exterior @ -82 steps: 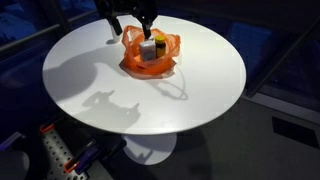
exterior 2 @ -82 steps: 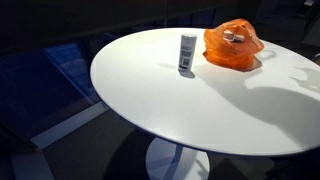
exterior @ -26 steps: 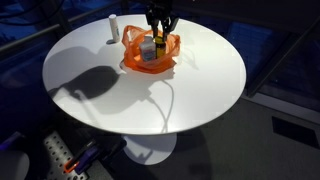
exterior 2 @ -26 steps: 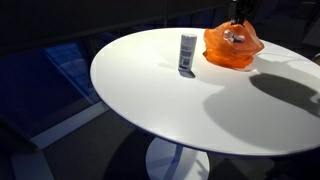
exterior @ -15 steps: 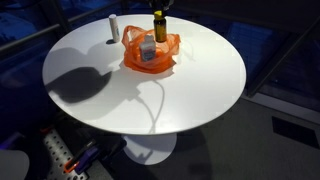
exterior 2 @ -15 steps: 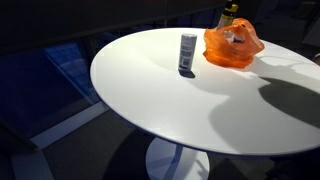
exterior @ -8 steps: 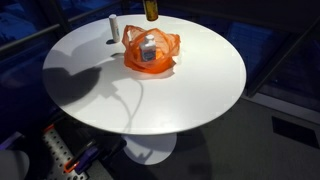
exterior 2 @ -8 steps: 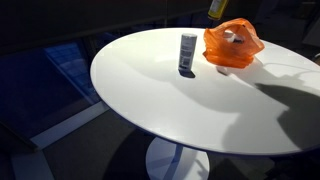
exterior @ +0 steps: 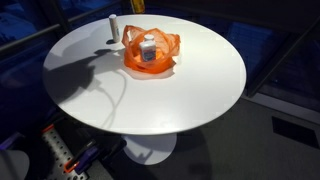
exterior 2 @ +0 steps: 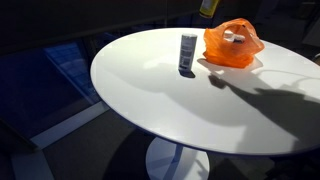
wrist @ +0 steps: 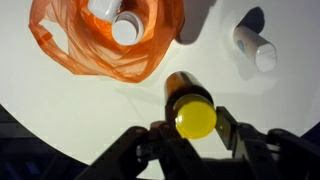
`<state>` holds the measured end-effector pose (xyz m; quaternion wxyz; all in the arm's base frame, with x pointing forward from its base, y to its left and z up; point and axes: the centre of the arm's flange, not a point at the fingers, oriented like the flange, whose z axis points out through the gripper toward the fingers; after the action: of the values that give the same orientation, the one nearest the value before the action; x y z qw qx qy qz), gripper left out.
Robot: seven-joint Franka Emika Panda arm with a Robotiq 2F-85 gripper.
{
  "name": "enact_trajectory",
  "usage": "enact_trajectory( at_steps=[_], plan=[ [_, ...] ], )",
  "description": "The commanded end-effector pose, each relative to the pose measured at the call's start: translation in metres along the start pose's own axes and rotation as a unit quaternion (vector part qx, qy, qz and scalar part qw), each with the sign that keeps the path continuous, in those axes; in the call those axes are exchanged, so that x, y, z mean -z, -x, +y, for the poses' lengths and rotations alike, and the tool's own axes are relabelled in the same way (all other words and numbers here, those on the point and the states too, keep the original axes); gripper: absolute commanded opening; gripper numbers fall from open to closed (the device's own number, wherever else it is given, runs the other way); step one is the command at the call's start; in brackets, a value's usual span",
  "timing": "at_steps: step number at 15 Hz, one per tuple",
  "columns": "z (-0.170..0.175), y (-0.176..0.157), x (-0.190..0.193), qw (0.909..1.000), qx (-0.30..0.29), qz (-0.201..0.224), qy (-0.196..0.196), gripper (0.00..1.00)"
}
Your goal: Take the yellow bottle out of the plastic bag and put it on the table
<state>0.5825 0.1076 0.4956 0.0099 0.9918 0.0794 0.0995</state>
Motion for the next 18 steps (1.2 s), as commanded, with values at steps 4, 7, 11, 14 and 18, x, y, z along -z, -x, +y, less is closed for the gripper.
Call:
enact_trajectory(
  at_steps=[4, 7, 11, 14, 18],
  plan=[
    [-0.007, 0.017, -0.020, 0.9986, 0.042, -0.028, -0.014, 0.19],
    [-0.005, 0.022, -0.035, 0.9973, 0.053, -0.045, -0.024, 0.19],
    [-0.007, 0.031, -0.058, 0.9951, 0.066, -0.068, -0.029, 0.19],
    [-0.009, 0.038, -0.076, 0.9935, 0.075, -0.083, -0.022, 0.19],
    [-0.015, 0.051, -0.096, 0.9907, 0.088, -0.103, -0.018, 0.19]
  ],
)
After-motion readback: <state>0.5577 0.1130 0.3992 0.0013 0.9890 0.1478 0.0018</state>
